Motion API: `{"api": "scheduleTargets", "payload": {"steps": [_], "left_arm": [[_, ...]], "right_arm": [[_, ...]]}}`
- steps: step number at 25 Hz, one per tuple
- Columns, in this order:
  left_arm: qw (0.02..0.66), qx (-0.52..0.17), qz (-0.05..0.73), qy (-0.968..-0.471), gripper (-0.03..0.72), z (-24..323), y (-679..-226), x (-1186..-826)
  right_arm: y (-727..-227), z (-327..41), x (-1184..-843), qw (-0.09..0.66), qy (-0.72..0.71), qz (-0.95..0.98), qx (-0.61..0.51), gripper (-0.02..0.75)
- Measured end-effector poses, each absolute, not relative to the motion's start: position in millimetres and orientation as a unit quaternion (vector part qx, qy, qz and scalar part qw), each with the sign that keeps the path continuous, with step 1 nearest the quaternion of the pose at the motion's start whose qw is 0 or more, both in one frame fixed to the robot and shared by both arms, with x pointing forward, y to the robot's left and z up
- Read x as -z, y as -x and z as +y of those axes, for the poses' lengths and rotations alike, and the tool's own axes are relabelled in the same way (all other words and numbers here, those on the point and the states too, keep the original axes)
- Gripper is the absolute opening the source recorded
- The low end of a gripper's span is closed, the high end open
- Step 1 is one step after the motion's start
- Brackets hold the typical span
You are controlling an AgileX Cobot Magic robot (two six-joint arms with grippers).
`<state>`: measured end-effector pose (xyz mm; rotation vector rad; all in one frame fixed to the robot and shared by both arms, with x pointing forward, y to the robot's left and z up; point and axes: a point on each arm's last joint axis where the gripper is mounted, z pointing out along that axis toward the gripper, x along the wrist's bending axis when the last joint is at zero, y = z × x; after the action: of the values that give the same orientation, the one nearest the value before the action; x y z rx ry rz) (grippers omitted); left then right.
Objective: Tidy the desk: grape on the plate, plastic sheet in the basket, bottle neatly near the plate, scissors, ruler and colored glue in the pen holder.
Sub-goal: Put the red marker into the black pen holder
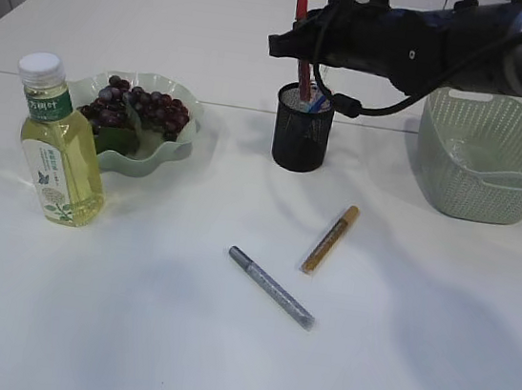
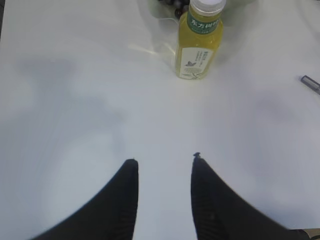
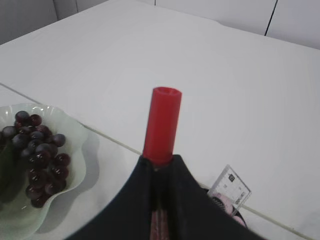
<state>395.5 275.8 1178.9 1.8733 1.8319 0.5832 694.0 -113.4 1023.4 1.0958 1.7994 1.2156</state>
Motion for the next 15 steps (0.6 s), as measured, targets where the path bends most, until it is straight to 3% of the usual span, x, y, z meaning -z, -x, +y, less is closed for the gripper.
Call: {"api": "scheduleTargets", "payload": {"steps": [15], "left_arm": [[0.21,-0.236,0.663,-0.678,0.259,280.8,-396.4,-1179.7]], "right_arm": [[-726.7,-113.0,-996.0,0.37,-0.423,0.665,-0.493,0.05]]}}
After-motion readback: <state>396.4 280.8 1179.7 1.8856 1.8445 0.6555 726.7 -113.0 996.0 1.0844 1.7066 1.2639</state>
